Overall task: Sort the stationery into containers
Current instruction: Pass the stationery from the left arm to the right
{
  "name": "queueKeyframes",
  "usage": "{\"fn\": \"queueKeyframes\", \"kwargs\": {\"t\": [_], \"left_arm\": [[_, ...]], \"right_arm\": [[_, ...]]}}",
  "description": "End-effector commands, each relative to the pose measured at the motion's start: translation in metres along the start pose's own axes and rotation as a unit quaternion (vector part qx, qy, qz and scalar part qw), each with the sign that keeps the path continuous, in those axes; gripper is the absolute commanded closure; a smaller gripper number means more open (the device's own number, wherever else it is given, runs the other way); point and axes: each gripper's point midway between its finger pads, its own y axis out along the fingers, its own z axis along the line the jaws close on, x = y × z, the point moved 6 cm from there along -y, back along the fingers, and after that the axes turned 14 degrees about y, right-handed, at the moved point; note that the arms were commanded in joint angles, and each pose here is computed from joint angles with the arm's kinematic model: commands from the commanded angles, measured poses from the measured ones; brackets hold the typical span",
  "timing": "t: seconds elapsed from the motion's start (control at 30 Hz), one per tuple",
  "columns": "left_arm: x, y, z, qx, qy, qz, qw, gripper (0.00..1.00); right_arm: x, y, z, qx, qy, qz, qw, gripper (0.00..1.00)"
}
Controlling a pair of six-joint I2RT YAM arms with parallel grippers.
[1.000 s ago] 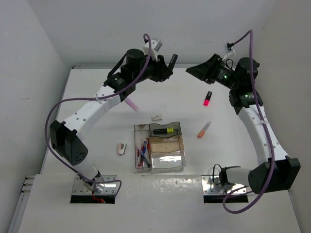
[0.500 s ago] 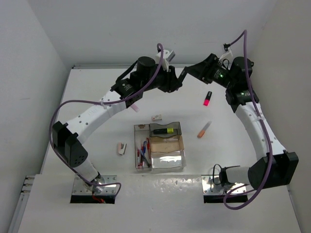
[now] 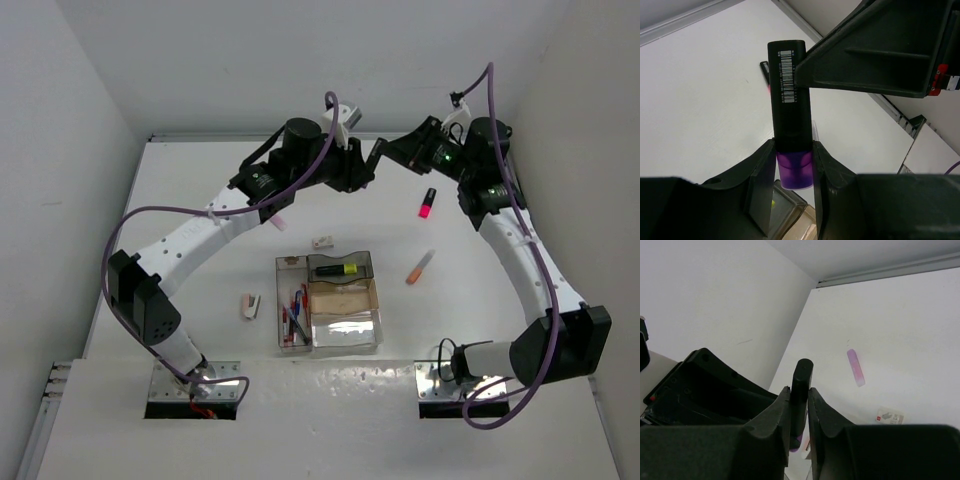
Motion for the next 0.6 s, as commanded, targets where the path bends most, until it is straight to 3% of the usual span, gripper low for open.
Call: {"fn": "queueKeyframes", "kwargs": {"t": [0.0,0.03,0.1,0.2,0.23,0.37,0.43,0.47,0.5,0.53,0.57], "left_arm": [[0.03,-0.013,-0.015,-0.019,0.015,-0.049,0.998,0.98],[0.03,-0.014,-0.014,-0.018,0.015,-0.05,0.998,0.98],[0.03,-0.015,-0.015,-0.02,0.015,-0.049,0.998,0.98],[0.03,-0.016,-0.016,-0.022,0.016,-0.05,0.998,0.98],[0.028,-0.015,-0.016,-0.023,0.015,-0.047,0.998,0.98],[0.029,-0.014,-0.02,-0.031,0.02,-0.048,0.998,0.97],[0.026,-0.015,-0.02,-0.029,0.026,-0.045,0.998,0.7],[0.024,-0.015,-0.017,-0.024,0.029,-0.039,0.999,0.5],[0.025,-0.02,-0.007,-0.007,0.029,-0.039,0.999,0.12],[0.021,-0.025,0.005,0.019,0.019,-0.026,0.999,0.0],[0.021,-0.033,0.028,0.035,0.016,-0.024,0.999,0.0]], "right_arm": [[-0.001,0.005,0.008,0.01,-0.026,0.008,1.0,0.82],[-0.002,0.005,0.007,0.009,-0.025,0.009,1.0,0.71],[-0.003,0.007,0.006,0.006,-0.026,0.009,1.0,0.63],[-0.003,0.008,0.005,0.005,-0.03,0.009,0.999,0.64],[-0.004,0.01,0.005,0.005,-0.03,0.011,0.999,0.65],[-0.003,0.01,0.006,0.009,-0.037,0.011,0.999,0.89],[-0.002,0.01,0.006,0.008,-0.047,0.01,0.999,0.96],[-0.001,0.008,0.009,0.012,-0.056,0.008,0.998,1.0],[-0.002,0.007,0.006,0.002,-0.071,0.014,0.997,1.0],[-0.002,0.005,0.005,-0.003,-0.085,0.019,0.996,1.0],[-0.002,0.004,0.005,-0.004,-0.103,0.023,0.994,1.0]]}}
